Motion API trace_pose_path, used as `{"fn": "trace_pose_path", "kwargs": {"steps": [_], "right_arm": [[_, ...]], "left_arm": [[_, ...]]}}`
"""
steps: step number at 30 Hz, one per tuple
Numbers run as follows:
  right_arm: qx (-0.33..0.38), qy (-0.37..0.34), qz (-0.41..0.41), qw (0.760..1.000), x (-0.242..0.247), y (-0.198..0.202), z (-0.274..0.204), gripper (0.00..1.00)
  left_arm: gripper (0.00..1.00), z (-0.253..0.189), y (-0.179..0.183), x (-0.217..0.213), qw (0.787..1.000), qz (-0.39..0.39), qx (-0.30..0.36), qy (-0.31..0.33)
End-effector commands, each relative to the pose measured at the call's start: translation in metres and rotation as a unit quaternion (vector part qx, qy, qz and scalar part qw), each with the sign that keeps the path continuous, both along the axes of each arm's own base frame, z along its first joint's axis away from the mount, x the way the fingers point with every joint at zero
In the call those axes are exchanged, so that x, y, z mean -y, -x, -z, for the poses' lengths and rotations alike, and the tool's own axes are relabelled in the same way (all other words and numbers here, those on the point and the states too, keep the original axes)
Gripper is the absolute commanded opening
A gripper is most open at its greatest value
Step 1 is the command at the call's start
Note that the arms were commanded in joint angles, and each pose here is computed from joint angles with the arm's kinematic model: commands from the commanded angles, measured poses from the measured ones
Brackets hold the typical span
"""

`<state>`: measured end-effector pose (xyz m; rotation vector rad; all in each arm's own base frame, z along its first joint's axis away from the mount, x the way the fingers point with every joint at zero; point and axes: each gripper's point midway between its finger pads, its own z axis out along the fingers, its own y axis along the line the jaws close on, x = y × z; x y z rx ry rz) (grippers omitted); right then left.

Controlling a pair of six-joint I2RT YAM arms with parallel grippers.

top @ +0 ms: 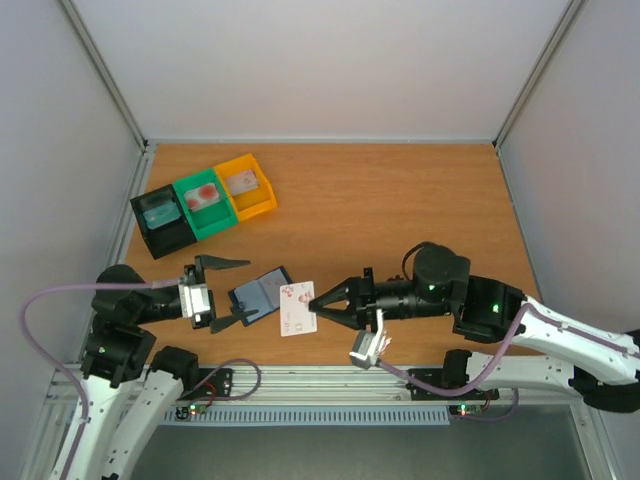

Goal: Take the credit cards out of the card holder

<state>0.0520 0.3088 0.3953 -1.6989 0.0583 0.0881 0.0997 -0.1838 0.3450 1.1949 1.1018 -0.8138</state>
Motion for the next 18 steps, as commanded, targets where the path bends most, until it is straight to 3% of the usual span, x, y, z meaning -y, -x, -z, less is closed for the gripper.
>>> {"fn": "trace_pose_path", "kwargs": {"steps": [1,2,13,16,18], "right_arm": [[0.326,0.092,0.054,0.939,-0.014,-0.026,0.032,0.01],[0.347,0.1,0.069,0.93,-0.017,-0.032,0.033,0.01],[0.339,0.107,0.048,0.933,-0.033,-0.027,0.039,0.01],[0.247,0.04,0.001,0.968,-0.036,0.002,0.017,0.01],[0.135,-0.005,-0.03,0.99,-0.029,0.022,-0.008,0.01]], "left_arm": [[0.84,-0.002,0.022,0.002,0.986,0.047,0.156,-0.036],[0.84,-0.002,0.023,0.002,0.985,0.051,0.163,-0.036],[0.8,0.007,0.048,-0.001,0.973,0.084,0.208,-0.046],[0.76,0.017,0.047,-0.002,0.963,0.078,0.25,-0.068],[0.76,0.004,0.044,-0.002,0.944,0.065,0.317,-0.063]]}}
